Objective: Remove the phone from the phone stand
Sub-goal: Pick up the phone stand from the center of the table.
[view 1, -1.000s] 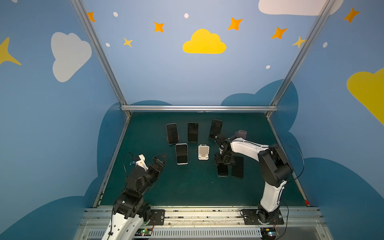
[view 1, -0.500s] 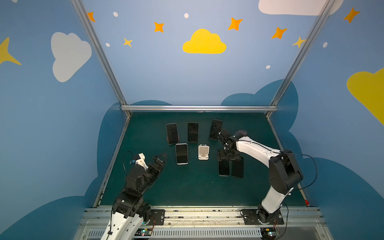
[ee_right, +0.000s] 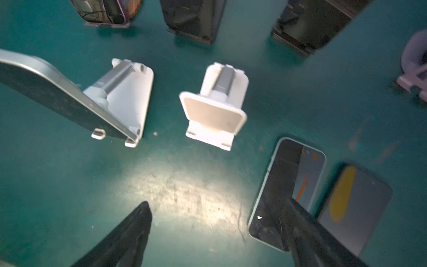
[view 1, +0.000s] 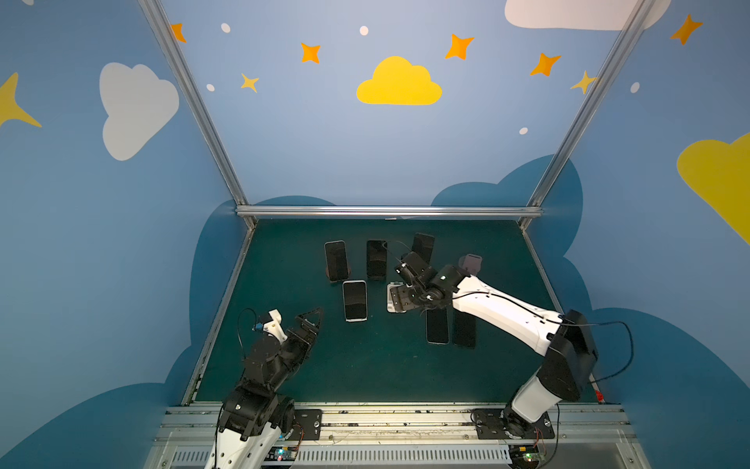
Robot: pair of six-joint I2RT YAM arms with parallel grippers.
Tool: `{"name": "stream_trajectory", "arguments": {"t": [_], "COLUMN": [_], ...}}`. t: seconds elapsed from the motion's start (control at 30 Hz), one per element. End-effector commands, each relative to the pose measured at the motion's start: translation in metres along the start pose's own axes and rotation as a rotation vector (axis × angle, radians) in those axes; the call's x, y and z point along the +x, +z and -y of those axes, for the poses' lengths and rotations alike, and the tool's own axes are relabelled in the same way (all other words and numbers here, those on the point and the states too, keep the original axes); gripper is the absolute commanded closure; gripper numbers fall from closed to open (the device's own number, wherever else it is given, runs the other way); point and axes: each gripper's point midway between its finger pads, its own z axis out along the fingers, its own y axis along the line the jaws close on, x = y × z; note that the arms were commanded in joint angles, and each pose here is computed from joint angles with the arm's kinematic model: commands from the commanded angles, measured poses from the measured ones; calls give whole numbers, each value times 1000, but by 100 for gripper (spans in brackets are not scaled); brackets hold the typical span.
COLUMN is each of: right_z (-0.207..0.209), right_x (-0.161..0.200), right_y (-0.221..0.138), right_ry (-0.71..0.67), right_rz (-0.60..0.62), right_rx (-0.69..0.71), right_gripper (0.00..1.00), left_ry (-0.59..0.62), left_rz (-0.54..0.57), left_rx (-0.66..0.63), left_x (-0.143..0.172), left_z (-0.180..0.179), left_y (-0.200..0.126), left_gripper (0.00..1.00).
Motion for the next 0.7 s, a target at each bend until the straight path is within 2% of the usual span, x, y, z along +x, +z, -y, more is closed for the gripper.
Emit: {"name": "stream_trajectory", "arguments": {"t": [0.0,0.1,0.33,0.57,0.67], "right_z": [16,12,1,-16,-15], "right_x": [-17,-15,-14,-9,-10], "right_y": [13,28,50,80,89], "right_ry": [69,101,128,143,149], "right_rz": [8,-39,-14,-61,-62], "right_rx": [146,191,146,62,71], "right_gripper": [10,10,7,7,8], "left_ry": [-21,3,-27,-23,-27], "left_rz": [32,21,-17,-4,-10], "left_rx": [-16,-74,-36,-22,-39], "left_x": [-2,0,8,4,5], "left_z": [-8,-17,-14,-10,-12], "left_y": [-15,-22,-17,-15,-14], "left_gripper": [0,0,0,0,0]}}
